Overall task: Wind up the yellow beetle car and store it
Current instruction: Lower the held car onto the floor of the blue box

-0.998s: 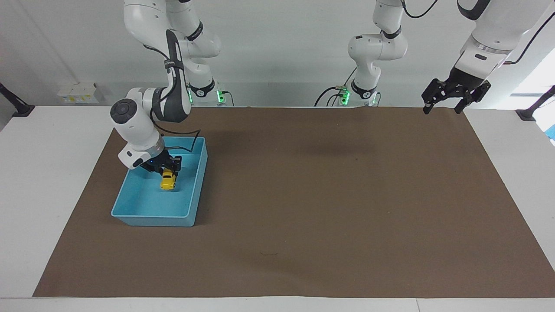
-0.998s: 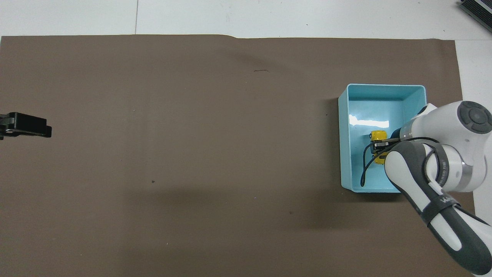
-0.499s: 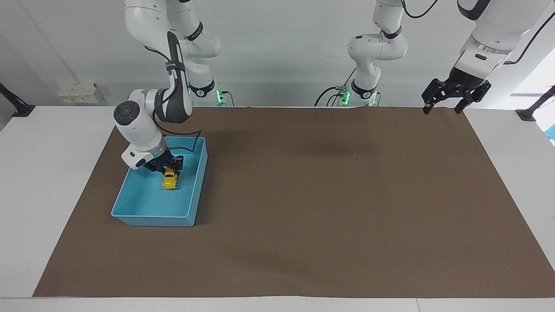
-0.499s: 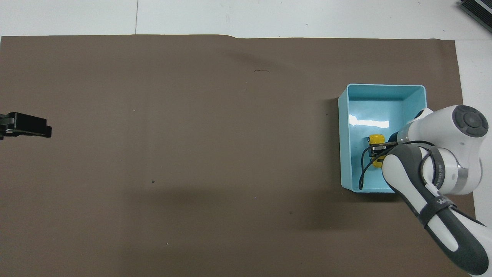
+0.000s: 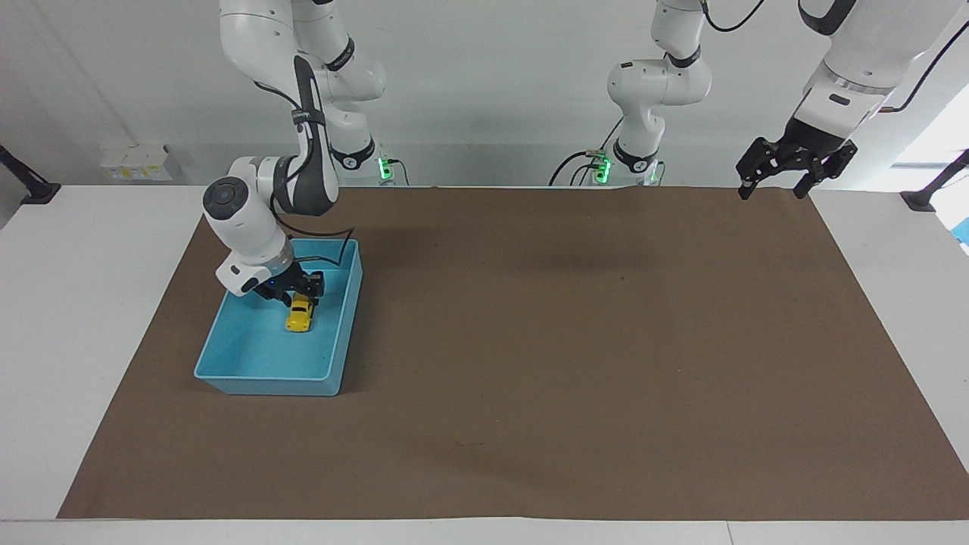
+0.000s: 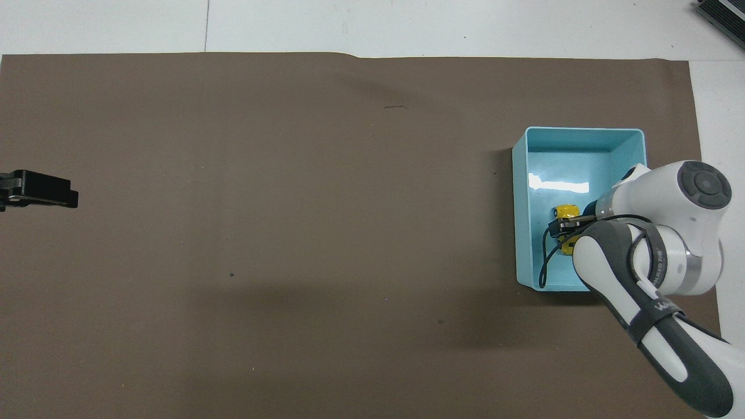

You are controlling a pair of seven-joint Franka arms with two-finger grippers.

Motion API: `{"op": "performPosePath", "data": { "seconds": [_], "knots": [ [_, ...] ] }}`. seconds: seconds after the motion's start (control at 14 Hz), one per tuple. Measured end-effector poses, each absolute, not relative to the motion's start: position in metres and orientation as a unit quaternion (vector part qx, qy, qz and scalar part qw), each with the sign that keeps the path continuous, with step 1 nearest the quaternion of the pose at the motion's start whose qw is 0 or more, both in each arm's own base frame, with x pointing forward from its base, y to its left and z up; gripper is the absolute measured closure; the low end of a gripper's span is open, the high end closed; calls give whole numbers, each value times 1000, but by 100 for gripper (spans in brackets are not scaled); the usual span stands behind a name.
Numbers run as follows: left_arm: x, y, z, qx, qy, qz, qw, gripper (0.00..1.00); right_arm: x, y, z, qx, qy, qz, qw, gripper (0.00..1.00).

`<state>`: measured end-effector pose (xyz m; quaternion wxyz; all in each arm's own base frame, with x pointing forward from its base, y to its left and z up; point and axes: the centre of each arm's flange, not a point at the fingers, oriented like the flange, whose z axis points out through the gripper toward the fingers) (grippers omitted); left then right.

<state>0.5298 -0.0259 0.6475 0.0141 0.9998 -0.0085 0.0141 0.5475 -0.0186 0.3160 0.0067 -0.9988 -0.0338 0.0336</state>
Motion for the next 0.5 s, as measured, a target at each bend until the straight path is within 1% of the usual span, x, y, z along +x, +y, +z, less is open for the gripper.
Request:
{"op": "performPosePath", "data": {
  "seconds": [0.14, 0.5],
  "knots": [
    [530, -26, 647, 1000, -9, 14, 14, 0, 552, -10, 322, -999, -42, 26, 6, 1],
    [530, -26, 647, 1000, -9, 14, 14, 0, 574, -11, 358, -999, -42, -7, 4, 0]
  ]
}}
